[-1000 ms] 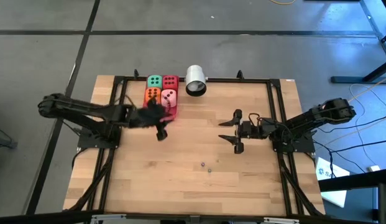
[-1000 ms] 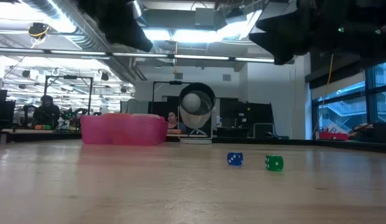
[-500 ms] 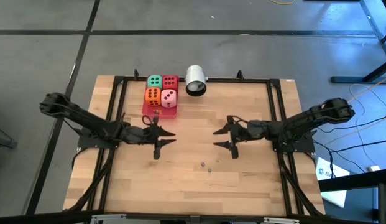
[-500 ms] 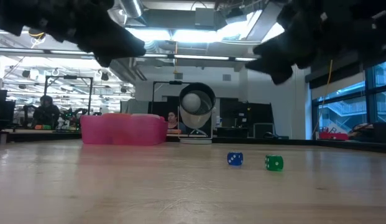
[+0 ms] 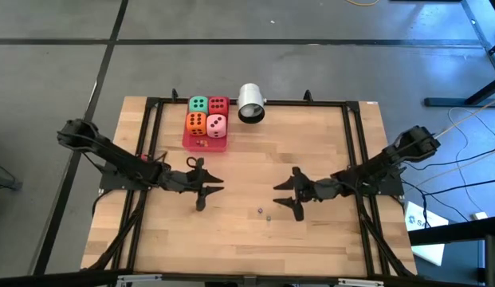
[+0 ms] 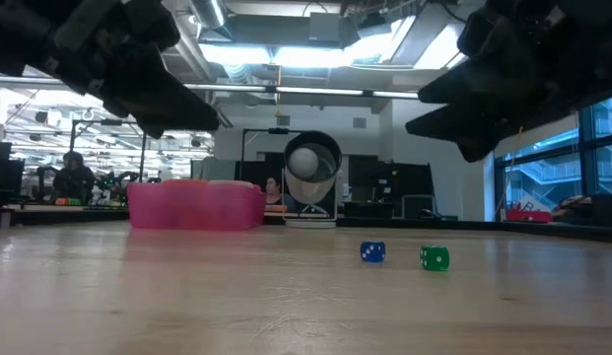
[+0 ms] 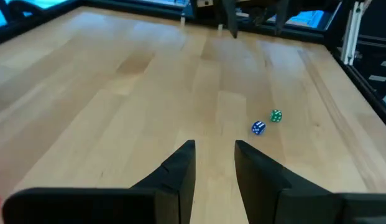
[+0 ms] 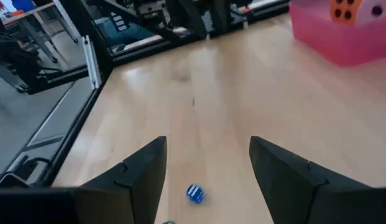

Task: Pick & Place Dice
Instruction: Put the small green dice into the red bin

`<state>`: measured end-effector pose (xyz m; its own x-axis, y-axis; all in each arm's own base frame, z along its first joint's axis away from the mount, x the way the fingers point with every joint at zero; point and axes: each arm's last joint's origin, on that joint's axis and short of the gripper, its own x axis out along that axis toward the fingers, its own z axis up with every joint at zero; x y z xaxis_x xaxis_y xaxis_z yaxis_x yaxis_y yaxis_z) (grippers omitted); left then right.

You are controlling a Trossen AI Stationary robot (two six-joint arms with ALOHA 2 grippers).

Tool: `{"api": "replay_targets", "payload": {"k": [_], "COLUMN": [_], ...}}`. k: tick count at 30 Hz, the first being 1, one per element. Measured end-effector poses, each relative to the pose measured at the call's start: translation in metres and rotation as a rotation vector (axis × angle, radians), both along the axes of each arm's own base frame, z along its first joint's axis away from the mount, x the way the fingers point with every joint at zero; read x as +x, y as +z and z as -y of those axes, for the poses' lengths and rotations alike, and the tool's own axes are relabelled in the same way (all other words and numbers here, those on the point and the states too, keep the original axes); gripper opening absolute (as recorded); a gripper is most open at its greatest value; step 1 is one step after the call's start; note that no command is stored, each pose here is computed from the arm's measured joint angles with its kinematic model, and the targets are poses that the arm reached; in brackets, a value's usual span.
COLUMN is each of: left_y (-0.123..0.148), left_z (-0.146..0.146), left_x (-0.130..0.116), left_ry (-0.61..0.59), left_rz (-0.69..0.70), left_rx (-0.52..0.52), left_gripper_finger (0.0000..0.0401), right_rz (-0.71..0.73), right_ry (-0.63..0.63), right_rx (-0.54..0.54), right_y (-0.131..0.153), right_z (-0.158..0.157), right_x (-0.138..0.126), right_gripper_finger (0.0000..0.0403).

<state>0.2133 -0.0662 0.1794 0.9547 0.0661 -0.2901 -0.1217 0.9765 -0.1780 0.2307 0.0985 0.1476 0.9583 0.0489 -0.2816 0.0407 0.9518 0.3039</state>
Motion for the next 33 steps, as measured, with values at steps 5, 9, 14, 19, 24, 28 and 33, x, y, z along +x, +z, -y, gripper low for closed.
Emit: {"api": "replay_targets", "payload": {"k": [5, 9, 14, 19, 24, 28, 33], "left_y": [-0.007, -0.011, -0.013, -0.016, -0.017, -0.019, -0.022], "left_z": [0.005, 0.014, 0.025, 0.036, 0.042, 0.045, 0.047], "left_x": [0.007, 0.012, 0.017, 0.021, 0.029, 0.035, 0.040], "left_ry": [-0.054, -0.122, -0.171, -0.205, -0.217, -0.215, -0.215], "left_rz": [0.010, 0.052, 0.124, 0.189, 0.196, 0.185, 0.176], "left_rx": [-0.035, -0.064, -0.067, -0.070, -0.057, -0.053, -0.050], "left_gripper_finger": [0.0108, 0.0124, 0.0137, 0.0133, 0.0128, 0.0128, 0.0127], "right_rz": [-0.017, -0.031, -0.112, -0.154, -0.183, -0.193, -0.216], "right_ry": [0.029, 0.057, 0.002, -0.039, -0.046, -0.036, -0.006], "right_rx": [0.048, 0.031, -0.013, -0.060, -0.096, -0.099, -0.104], "right_y": [-0.003, -0.006, -0.021, -0.042, -0.057, -0.063, -0.070], "right_z": [-0.015, -0.033, -0.052, -0.070, -0.079, -0.085, -0.089], "right_x": [0.002, 0.005, 0.008, 0.017, 0.021, 0.022, 0.022], "right_gripper_finger": [0.0231, 0.0231, 0.0231, 0.0231, 0.0231, 0.0231, 0.0231]}}
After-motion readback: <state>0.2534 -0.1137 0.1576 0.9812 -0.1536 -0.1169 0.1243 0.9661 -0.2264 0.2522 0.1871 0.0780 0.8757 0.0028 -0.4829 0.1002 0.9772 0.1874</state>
